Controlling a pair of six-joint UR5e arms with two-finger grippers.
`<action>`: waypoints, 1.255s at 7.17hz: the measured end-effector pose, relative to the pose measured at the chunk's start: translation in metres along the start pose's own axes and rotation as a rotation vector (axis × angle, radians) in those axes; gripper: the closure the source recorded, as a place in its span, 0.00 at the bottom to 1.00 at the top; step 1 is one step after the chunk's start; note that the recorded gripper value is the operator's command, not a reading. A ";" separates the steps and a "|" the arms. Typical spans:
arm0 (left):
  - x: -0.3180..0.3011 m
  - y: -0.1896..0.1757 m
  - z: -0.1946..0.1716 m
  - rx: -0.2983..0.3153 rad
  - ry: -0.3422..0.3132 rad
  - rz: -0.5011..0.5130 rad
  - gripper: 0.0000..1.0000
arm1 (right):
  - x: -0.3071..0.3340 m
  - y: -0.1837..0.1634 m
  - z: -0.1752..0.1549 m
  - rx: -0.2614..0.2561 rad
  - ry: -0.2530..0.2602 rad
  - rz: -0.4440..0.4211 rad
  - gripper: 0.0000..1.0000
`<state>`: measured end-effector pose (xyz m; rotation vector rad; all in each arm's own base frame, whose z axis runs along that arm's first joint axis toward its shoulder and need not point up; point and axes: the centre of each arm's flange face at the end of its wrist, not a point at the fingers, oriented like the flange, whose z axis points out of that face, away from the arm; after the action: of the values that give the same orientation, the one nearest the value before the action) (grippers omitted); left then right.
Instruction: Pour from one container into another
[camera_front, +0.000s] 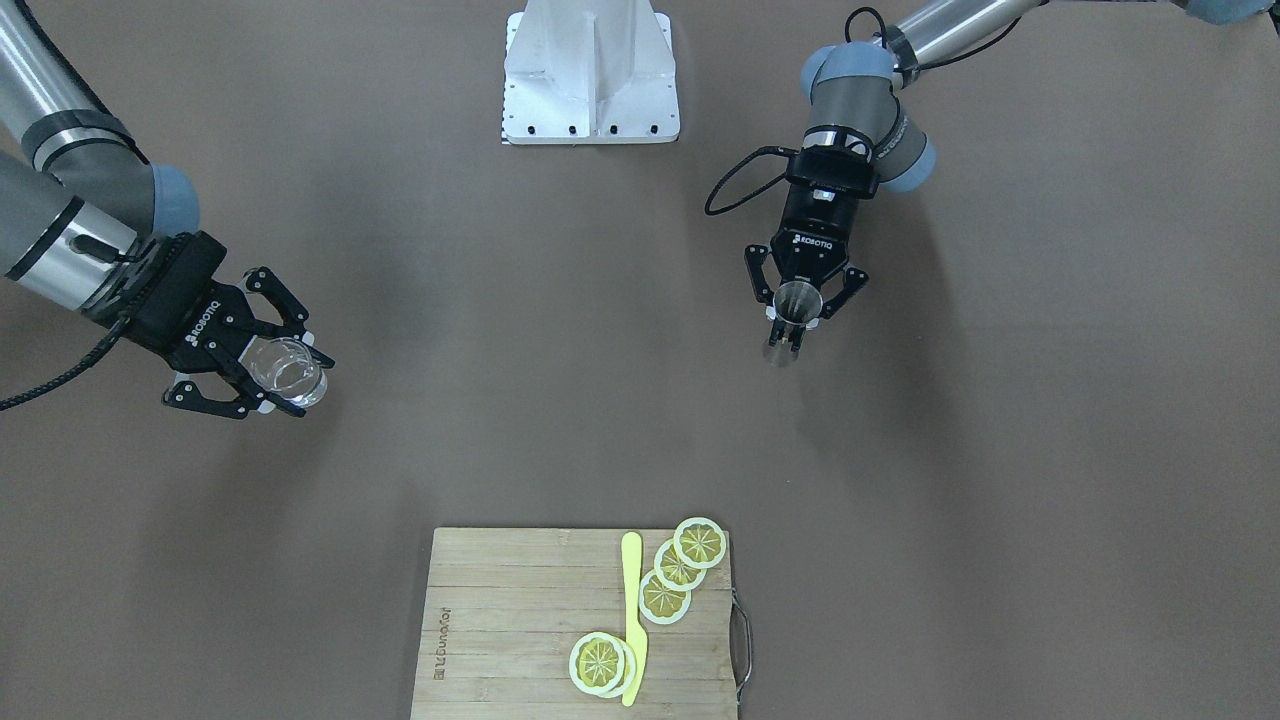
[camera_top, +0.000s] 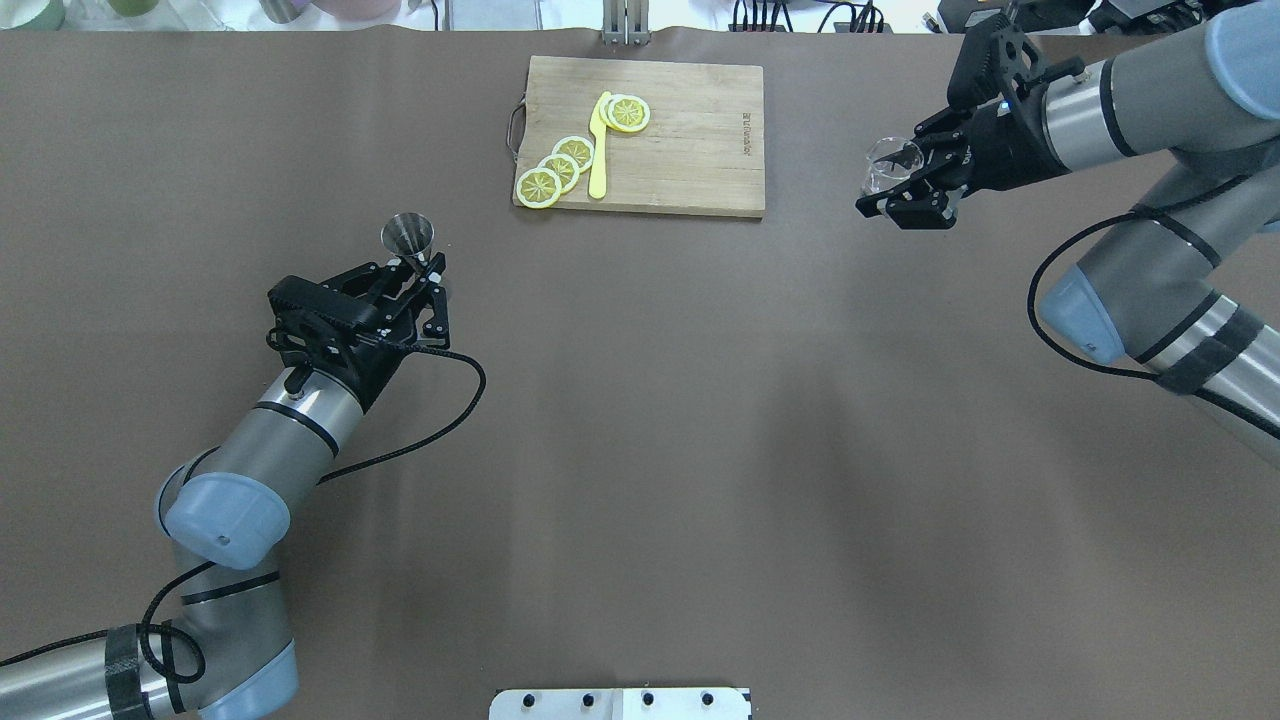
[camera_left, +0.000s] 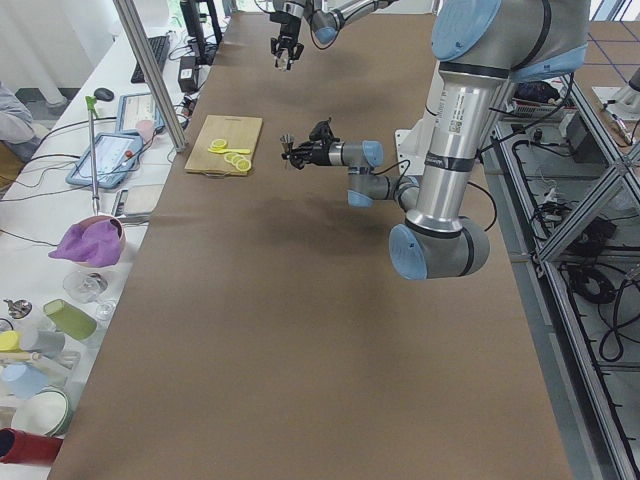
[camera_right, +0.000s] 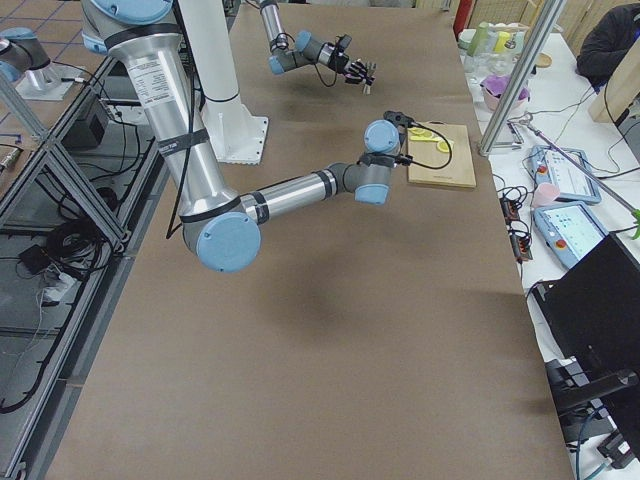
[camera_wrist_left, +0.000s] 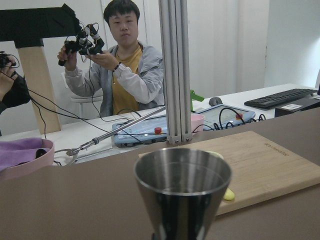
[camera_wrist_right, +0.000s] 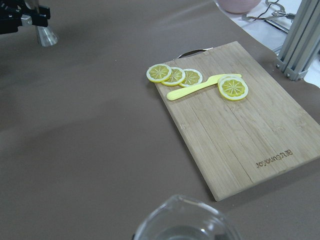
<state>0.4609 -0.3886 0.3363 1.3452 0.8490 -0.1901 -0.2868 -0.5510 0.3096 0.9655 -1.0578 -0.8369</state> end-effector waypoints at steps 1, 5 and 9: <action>-0.001 -0.001 -0.001 0.003 0.000 -0.006 1.00 | -0.011 -0.027 -0.005 -0.029 0.001 0.023 1.00; -0.002 -0.008 -0.014 0.019 0.011 -0.136 1.00 | -0.071 -0.103 0.014 -0.130 -0.034 0.065 1.00; -0.003 0.001 -0.016 -0.005 0.022 -0.166 1.00 | -0.159 -0.172 0.066 -0.210 -0.022 -0.006 1.00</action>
<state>0.4526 -0.3748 0.3389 1.2750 0.9794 -0.3026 -0.4118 -0.4835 0.1116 0.7842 -0.9640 -0.9456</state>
